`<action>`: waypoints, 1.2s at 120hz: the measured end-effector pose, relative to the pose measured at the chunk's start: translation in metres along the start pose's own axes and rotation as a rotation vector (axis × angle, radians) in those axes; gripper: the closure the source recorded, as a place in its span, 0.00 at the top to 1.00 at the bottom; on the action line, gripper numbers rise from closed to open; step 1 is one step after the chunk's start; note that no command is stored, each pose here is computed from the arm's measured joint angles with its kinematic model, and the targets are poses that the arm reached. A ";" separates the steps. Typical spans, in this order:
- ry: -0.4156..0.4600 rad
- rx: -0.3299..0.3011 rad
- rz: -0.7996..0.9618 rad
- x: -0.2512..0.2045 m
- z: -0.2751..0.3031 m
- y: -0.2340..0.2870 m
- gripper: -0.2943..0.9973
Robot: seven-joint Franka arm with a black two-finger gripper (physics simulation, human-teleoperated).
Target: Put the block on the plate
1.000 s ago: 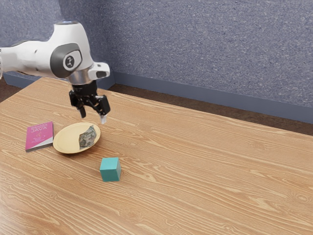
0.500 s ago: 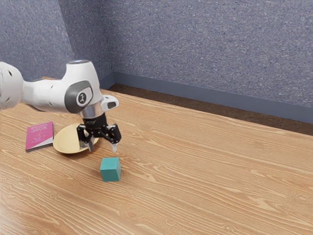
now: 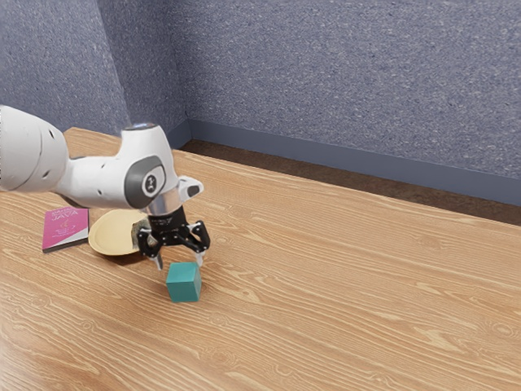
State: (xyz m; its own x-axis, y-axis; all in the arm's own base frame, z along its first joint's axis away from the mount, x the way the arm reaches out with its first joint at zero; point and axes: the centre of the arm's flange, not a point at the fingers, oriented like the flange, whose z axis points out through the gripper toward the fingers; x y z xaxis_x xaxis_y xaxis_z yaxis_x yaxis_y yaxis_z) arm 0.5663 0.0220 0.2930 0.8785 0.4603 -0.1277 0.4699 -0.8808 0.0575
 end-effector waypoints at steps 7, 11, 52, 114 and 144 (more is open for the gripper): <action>-0.004 0.000 -0.013 0.001 0.006 0.000 0.77; -0.004 0.000 -0.019 0.002 0.008 0.000 0.77; -0.014 0.010 -0.045 0.005 0.025 0.007 0.72; -0.015 0.043 -0.036 0.004 0.032 0.012 0.56; 0.005 0.056 -0.018 0.009 0.018 0.018 0.55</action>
State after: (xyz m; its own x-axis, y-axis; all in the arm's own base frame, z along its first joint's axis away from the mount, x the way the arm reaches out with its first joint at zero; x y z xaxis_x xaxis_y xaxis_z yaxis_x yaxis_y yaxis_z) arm 0.5808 0.0084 0.2749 0.8706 0.4763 -0.1235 0.4799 -0.8773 -0.0005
